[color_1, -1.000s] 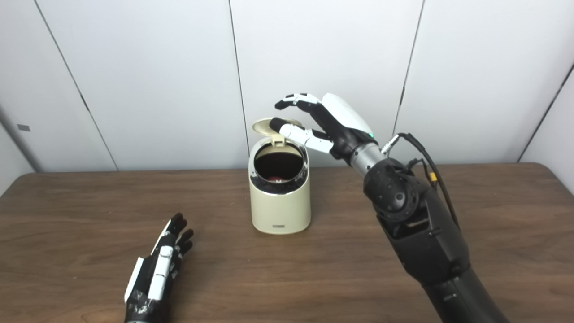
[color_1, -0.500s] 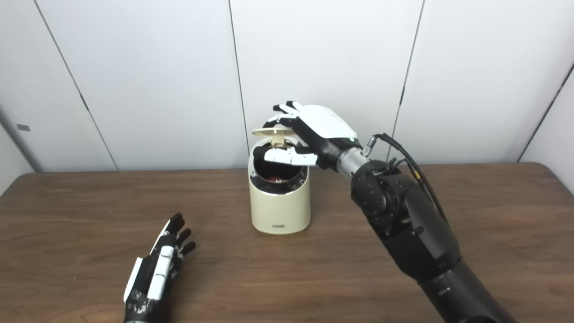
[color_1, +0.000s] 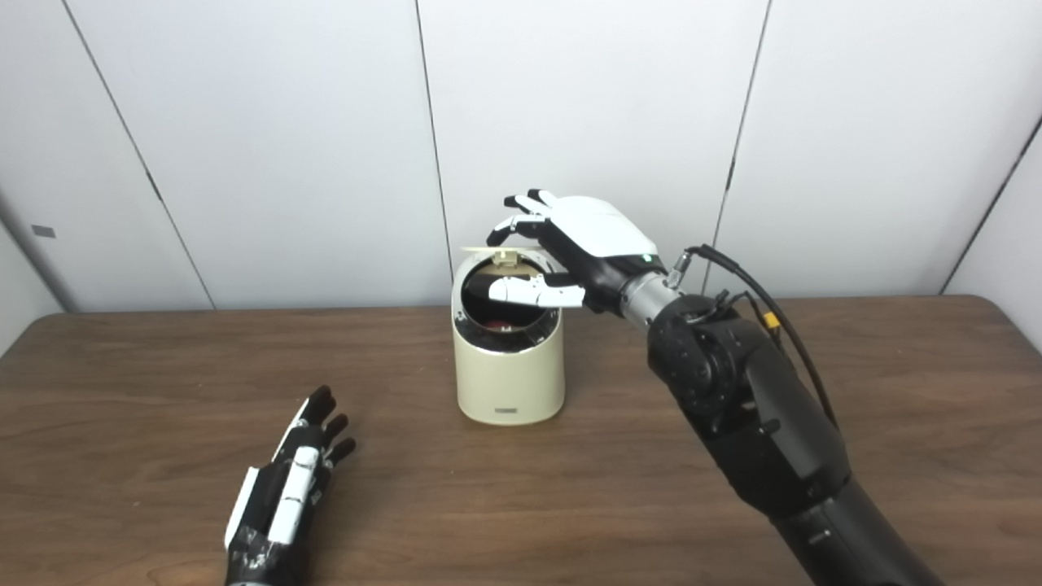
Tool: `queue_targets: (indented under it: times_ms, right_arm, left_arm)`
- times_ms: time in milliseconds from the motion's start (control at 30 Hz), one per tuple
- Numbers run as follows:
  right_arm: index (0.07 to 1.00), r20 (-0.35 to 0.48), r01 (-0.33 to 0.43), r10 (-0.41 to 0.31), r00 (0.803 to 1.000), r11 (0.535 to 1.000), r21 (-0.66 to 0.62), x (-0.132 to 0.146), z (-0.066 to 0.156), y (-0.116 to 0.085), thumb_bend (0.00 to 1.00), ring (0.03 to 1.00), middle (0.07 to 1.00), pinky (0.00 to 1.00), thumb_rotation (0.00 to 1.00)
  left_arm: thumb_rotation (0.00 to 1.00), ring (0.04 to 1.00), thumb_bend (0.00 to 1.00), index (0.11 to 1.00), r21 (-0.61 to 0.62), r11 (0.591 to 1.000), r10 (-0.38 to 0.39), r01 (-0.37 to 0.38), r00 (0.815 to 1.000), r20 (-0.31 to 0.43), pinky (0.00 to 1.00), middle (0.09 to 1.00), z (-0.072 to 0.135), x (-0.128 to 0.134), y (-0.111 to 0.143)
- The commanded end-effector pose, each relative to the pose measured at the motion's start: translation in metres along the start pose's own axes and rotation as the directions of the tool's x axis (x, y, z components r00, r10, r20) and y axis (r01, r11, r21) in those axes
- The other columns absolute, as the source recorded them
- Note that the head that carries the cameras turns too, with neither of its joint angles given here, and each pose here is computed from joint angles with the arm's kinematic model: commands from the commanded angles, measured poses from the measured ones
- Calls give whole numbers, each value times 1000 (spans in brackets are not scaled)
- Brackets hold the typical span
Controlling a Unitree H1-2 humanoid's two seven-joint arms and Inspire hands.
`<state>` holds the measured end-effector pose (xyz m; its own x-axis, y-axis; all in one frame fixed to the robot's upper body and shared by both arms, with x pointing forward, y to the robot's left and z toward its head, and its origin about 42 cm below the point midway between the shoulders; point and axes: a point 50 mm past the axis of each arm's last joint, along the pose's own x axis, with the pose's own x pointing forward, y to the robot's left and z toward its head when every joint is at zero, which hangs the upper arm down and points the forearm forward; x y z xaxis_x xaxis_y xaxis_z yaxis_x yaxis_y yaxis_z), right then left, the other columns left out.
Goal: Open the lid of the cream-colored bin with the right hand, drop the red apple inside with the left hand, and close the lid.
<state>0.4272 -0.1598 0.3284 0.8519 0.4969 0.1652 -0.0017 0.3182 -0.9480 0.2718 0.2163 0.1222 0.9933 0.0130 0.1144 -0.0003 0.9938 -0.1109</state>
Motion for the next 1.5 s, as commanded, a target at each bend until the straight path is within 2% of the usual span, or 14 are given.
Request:
queue_targets:
  times_ms: [0,367,667,967,1233,1467]
  right_arm:
    - [755,32,62,-61,998,997,-53,-4,3,-16,518,1000,936,910,1000]
    - [731,28,-15,17,999,996,-84,-15,-5,12,548,1000,926,962,1000]
    - [744,31,-59,62,998,994,-96,-19,-5,36,550,1000,918,999,967]
    - [743,39,-66,71,997,989,-132,-20,-3,40,549,1000,929,1000,898]
    - [726,11,-84,86,996,986,-146,-26,-1,40,563,1000,954,1000,855]
    - [725,-10,-145,146,989,964,-223,-26,0,45,578,1000,999,1000,900]
  left_arm:
    - [758,956,586,990,-10,1000,-12,12,997,74,901,985,15,8,-4]
    - [718,939,570,973,-30,999,-20,22,997,69,866,973,20,9,-10]
    - [599,909,525,943,-18,1000,3,-1,994,108,825,946,20,12,-13]
    - [581,883,515,924,-25,999,39,-36,990,138,806,922,18,15,-13]
    - [562,877,512,920,-37,998,53,-48,988,147,800,916,20,17,-9]
    - [567,868,541,899,-21,999,50,-48,987,151,791,897,22,16,-9]
